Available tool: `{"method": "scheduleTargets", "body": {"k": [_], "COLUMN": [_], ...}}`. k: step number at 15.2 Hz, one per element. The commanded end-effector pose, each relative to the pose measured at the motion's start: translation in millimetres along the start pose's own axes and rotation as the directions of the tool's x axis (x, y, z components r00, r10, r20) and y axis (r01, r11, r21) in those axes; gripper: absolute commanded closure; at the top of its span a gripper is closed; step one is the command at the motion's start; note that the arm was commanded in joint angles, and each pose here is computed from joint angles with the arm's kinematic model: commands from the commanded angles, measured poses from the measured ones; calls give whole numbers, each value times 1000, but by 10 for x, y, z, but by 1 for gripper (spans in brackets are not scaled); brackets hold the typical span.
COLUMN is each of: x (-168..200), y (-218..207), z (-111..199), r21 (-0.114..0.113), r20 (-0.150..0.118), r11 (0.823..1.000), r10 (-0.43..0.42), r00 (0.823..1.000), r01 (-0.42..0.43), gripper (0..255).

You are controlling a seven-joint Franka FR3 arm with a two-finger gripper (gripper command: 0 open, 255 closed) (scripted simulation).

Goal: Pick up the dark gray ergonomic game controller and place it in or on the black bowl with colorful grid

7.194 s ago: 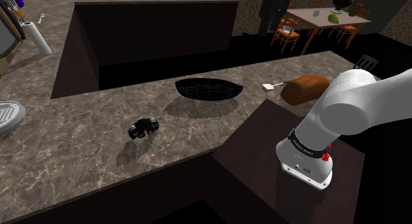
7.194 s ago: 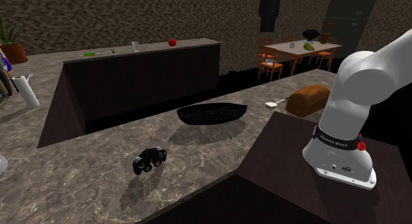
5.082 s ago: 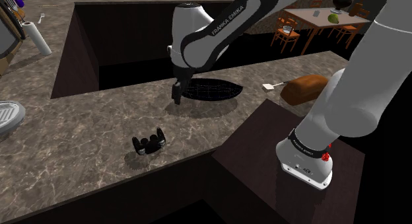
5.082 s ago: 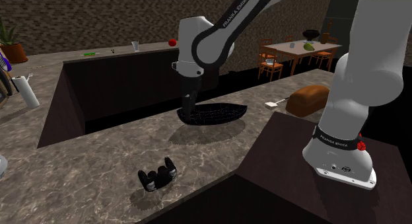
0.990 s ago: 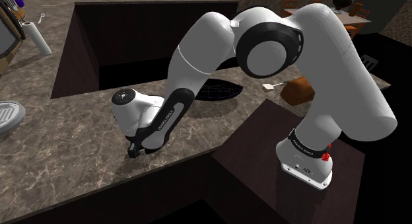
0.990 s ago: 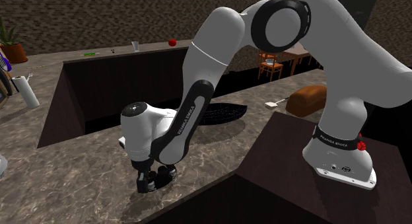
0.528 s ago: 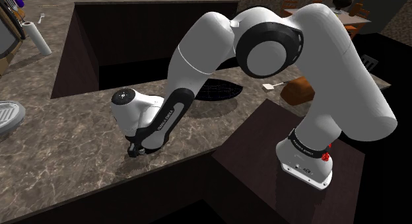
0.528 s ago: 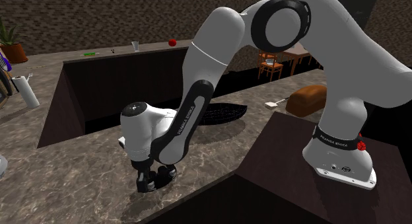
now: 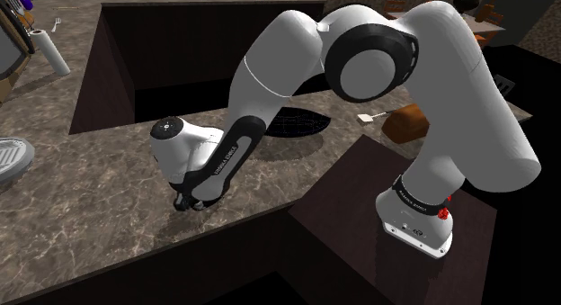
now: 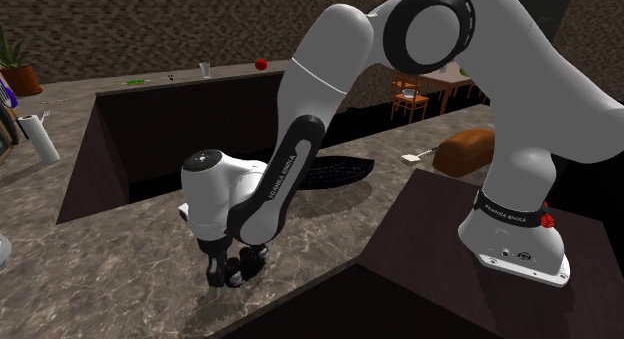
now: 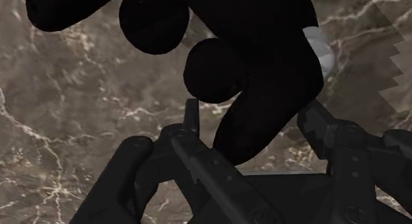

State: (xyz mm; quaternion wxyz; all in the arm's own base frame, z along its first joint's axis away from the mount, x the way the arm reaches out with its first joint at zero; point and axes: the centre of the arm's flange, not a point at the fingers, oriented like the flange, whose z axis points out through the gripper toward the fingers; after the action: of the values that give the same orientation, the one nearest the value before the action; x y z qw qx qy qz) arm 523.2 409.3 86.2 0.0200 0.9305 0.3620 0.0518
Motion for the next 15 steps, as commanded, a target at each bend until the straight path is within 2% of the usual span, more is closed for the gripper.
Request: {"method": "scheduleTargets", "body": {"k": [1,6,7,8,15], "x": [8,30,28,28,-564], "y": [8,28,20,20,787], "z": [-102,-365,-324,-324,-426], "r21": [0,0,0,0,47], "r20": [1,1,0,0,8], "r11": [1000,1000,1000,1000,999], "r10": [0,0,0,0,24], "r00": [1000,1000,1000,1000,1000], "r01": [0,0,0,0,-25], "gripper": [255,255,255,0,0]}}
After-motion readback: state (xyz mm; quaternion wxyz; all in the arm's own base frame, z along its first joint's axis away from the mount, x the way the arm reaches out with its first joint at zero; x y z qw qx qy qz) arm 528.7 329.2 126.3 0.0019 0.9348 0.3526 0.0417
